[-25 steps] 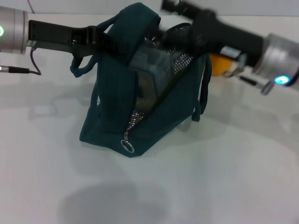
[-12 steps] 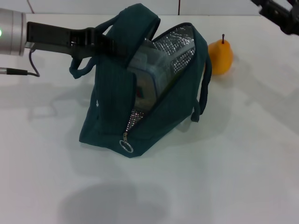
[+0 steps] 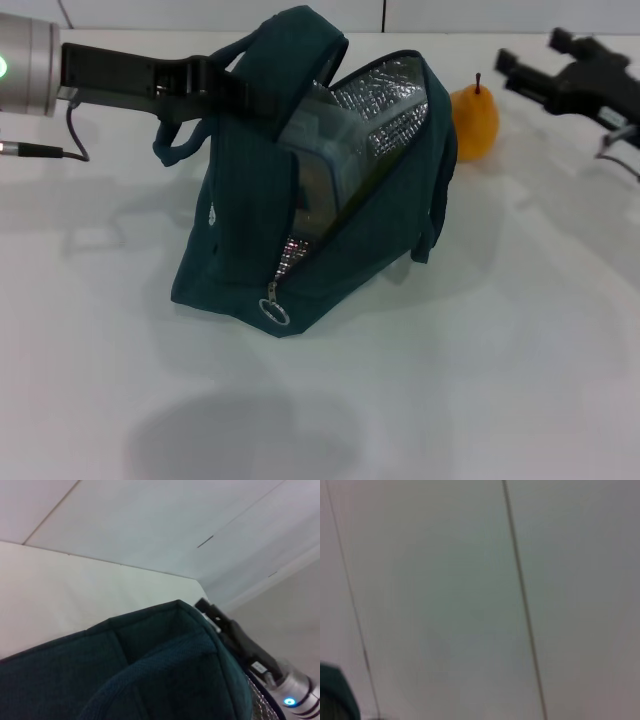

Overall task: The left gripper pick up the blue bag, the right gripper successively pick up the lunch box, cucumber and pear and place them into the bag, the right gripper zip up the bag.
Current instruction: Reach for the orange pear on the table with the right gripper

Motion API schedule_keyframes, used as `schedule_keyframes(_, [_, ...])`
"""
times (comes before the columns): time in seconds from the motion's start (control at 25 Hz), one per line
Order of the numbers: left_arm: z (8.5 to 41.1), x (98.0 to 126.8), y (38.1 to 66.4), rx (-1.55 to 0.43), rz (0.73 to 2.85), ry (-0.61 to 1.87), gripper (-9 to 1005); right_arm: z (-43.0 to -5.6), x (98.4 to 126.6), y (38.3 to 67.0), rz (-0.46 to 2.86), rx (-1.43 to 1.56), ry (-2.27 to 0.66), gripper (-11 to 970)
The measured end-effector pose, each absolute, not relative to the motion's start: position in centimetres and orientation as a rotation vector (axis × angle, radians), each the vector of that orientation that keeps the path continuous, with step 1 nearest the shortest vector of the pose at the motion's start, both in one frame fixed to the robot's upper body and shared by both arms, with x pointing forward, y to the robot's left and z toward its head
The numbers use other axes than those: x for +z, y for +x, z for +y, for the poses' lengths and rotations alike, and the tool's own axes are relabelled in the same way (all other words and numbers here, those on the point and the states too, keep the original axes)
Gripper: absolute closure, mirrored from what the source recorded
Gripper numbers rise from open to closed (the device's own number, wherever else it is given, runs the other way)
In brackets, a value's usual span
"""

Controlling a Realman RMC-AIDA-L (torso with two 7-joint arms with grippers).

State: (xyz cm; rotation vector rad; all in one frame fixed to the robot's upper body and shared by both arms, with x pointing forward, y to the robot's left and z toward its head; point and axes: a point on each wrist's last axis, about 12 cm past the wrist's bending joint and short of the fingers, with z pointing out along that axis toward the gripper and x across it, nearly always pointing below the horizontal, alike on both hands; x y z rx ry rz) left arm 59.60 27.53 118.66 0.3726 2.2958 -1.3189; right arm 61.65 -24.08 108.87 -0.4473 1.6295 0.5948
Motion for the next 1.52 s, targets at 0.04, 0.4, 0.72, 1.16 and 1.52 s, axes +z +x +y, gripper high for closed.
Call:
schedule_keyframes(0.04, [27.5,118.7,59.6,-1.319,2.295,0.374,955,-23.7,108.7,61.9,1.646,0.593,-0.459,84])
schedule_keyframes(0.4, [26.9,119.1,60.0,-1.321,2.283,0.393,954,-21.5,108.0,63.0,1.732,0.579,-0.517,87])
schedule_keyframes(0.72, [26.8,119.0,60.0,-1.324,2.281,0.394,954,-20.4,108.1,63.5,1.745,0.559,-0.562,90])
schedule_keyframes(1.16, [26.8,119.1,60.0,-1.321,2.279,0.399,954,-20.4,108.0,63.7,1.762,0.529,-0.575,175])
schedule_keyframes(1.52, [26.9,119.1,60.0,-1.313,2.284,0.401,954,-20.3,108.3,63.9,1.751,0.523,-0.583,440])
